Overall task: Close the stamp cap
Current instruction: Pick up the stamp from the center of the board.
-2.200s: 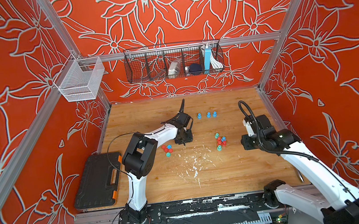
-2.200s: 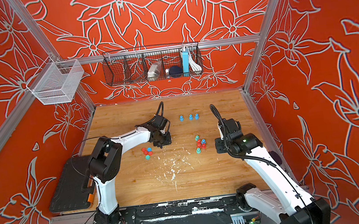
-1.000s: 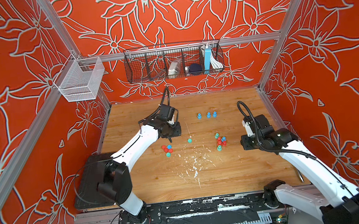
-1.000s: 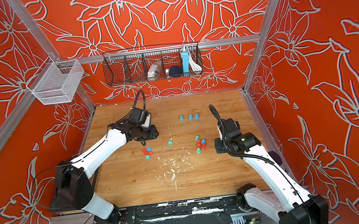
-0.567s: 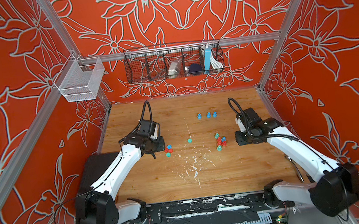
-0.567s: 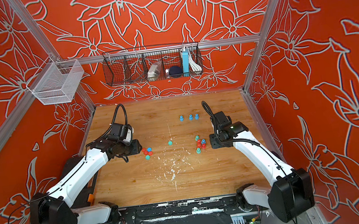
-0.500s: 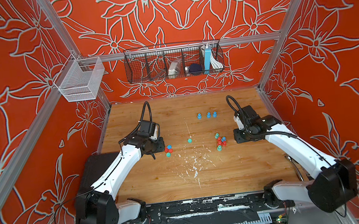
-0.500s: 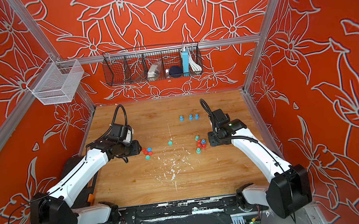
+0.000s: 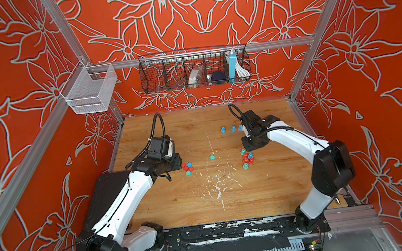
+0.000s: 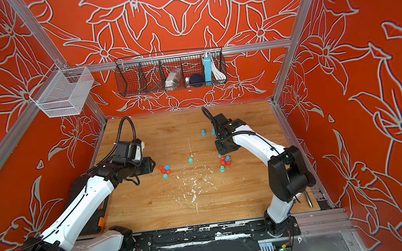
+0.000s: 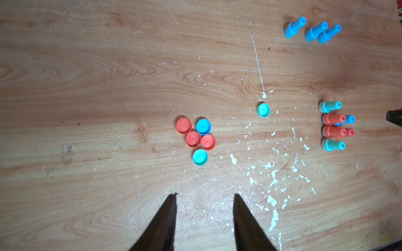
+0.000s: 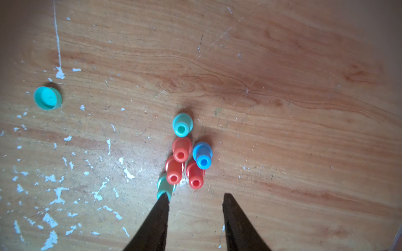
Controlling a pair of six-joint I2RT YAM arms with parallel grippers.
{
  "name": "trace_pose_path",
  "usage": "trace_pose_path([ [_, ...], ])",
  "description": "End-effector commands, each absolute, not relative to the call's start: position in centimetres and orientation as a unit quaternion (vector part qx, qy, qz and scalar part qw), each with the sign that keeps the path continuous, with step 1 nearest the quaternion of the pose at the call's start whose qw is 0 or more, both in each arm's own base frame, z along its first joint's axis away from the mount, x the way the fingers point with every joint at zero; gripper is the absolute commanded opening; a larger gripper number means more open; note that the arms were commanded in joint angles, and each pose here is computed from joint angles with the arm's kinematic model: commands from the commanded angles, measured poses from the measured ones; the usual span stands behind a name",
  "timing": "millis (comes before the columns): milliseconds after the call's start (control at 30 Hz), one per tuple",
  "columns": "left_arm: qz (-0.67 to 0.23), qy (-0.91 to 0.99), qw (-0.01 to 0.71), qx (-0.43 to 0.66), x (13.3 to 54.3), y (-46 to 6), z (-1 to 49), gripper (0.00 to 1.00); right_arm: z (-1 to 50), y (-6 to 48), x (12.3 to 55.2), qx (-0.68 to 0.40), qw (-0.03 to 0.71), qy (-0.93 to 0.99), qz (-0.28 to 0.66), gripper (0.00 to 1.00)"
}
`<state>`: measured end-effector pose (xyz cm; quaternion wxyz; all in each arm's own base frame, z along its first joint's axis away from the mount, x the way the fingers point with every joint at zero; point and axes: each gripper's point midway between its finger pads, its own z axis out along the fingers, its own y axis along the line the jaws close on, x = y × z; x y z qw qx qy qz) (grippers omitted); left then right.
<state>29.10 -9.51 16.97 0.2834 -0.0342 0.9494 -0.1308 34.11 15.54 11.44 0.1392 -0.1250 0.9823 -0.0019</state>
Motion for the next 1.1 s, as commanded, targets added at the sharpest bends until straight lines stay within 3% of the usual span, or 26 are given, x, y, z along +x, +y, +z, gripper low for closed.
trace_pose_path([
  [0,-0.124,0.948,0.29,-0.035,29.1,-9.1,17.1,0.43,11.2,15.9,35.1,-0.134,0.136,0.981,-0.016,0.43],
  [1067,-0.118,0.948,0.294,-0.037,29.2,-8.8,17.2,0.43,4.7,17.8,36.9,-0.148,0.076,0.986,-0.021,0.35],
])
